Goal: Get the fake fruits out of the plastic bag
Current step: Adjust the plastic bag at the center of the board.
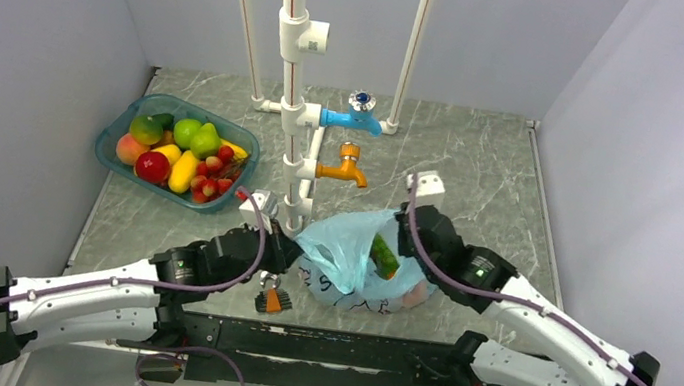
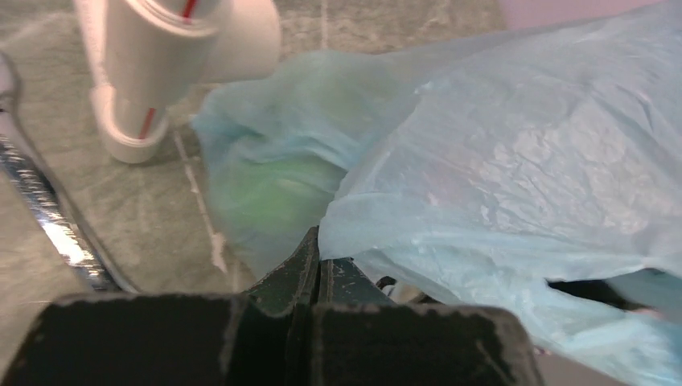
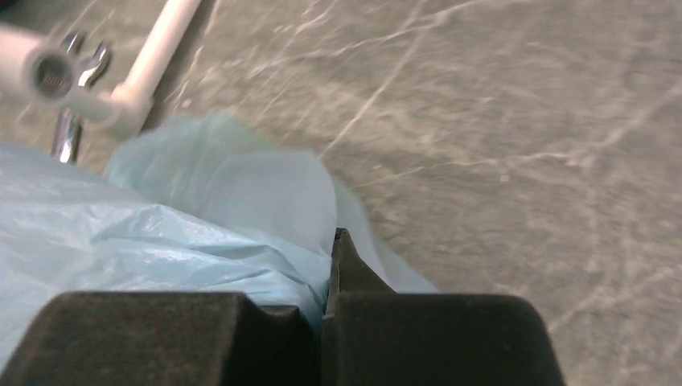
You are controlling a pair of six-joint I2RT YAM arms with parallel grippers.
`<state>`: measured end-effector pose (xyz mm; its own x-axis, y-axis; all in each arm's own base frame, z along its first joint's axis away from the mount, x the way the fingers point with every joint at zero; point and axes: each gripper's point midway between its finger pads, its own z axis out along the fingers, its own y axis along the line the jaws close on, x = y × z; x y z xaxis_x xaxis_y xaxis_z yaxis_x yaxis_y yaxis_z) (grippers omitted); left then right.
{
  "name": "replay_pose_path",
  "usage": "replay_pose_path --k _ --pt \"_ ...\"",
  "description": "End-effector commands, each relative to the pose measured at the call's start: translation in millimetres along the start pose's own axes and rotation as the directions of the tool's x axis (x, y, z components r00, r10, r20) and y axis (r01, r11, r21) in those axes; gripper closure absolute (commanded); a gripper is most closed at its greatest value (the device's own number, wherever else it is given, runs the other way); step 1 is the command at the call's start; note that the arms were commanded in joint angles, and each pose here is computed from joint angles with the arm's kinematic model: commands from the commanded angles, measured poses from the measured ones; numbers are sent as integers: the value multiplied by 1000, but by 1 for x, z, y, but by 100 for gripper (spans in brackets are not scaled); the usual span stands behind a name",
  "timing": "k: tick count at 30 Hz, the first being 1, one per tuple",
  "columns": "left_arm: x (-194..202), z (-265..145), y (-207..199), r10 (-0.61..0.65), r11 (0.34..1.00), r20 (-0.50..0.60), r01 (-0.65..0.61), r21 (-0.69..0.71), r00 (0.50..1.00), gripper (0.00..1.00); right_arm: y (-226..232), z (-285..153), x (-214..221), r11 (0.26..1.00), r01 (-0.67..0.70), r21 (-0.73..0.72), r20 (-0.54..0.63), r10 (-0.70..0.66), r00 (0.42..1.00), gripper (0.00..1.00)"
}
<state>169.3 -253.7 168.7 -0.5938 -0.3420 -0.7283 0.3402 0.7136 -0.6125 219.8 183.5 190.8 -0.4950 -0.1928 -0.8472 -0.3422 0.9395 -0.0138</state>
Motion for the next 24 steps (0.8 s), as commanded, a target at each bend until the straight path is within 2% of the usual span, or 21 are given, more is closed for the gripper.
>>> replay_pose_path --k 1,7,9,12,14,17,19,22,24 --pt "-18 8 9 88 994 -14 -89 -69 996 100 -55 -35 -63 974 -159 165 214 122 969 100" --pt "-36 43 -5 103 995 -65 -103 5 993 100 -76 -59 -100 976 -118 183 380 41 924 100" --pt "-49 48 -15 96 995 -78 -94 22 992 100 -81 -69 -125 969 -127 212 396 33 918 100" --pt "-69 45 -21 89 996 -111 -90 -5 990 100 -68 -66 -150 977 -53 207 344 -22 939 100" --pt "-66 42 -16 53 998 -170 -57 -17 984 100 -54 -54 -141 984 22 178 222 -62 973 100" --pt "-43 35 -7 -43 999 -276 41 -13 960 100 -25 -44 -119 996 77 52 29 -79 996 100" --pt "-34 29 -8 -73 997 -282 79 10 957 100 -20 -46 -111 998 47 28 31 -48 998 100" --pt "-16 18 -5 -83 993 -272 101 55 959 99 -3 -43 -83 994 12 -113 88 -2 996 100" --pt "-5 9 6 -66 995 -241 82 57 968 87 8 -43 -67 980 -67 -188 98 86 991 100"
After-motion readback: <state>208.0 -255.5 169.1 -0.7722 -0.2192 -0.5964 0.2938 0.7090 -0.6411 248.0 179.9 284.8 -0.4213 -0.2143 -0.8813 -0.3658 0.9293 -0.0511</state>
